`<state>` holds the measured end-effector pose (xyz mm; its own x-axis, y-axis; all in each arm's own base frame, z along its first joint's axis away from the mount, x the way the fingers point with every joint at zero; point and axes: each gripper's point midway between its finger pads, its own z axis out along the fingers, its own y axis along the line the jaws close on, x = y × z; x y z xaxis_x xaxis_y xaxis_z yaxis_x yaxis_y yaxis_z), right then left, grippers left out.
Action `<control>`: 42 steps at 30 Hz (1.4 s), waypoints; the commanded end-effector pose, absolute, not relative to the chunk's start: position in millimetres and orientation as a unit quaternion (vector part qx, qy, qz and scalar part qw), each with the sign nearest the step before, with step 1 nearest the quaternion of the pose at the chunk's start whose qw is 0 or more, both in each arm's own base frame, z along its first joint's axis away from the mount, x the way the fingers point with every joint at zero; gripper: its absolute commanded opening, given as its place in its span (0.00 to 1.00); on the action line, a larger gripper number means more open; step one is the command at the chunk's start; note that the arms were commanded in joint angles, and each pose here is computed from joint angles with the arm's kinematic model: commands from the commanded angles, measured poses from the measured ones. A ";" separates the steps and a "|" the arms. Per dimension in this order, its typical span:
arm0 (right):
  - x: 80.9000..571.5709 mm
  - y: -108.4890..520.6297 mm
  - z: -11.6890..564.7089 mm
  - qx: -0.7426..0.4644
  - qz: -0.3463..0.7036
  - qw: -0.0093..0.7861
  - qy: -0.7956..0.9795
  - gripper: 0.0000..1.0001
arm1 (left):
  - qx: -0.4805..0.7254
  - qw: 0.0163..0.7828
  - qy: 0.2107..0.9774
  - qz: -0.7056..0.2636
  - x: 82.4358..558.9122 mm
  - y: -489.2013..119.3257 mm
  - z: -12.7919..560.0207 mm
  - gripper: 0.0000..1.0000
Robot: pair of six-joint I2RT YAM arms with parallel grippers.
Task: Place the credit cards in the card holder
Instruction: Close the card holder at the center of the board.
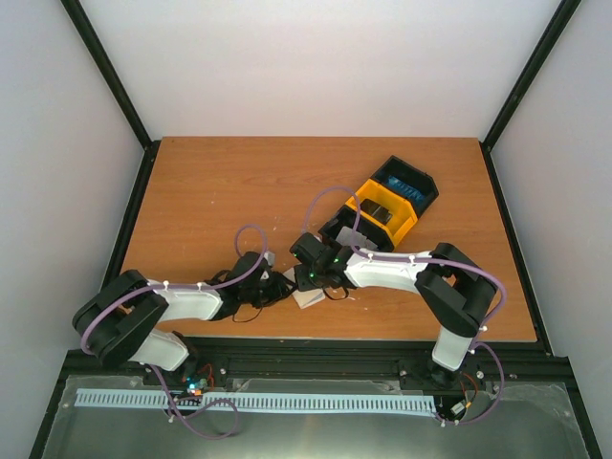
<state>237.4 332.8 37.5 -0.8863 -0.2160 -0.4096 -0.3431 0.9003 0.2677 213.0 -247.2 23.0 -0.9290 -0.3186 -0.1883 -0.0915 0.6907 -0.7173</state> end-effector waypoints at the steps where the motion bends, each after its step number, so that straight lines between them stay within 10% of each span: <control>1: 234.0 337.1 31.7 -0.155 0.168 0.174 0.958 0.06 | -0.122 0.119 0.937 -0.305 196.3 -226.2 -10.8 0.26; 42: 228.4 318.4 32.5 -0.143 0.157 0.183 0.960 0.09 | -0.123 0.116 0.937 -0.305 194.2 -225.2 -13.4 0.27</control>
<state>231.0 318.0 41.9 -0.8837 -0.2178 -0.4144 -0.3398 0.9073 0.2476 214.9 -248.9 22.9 -0.9291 -0.3184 -0.1882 -0.0918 0.6915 -0.7165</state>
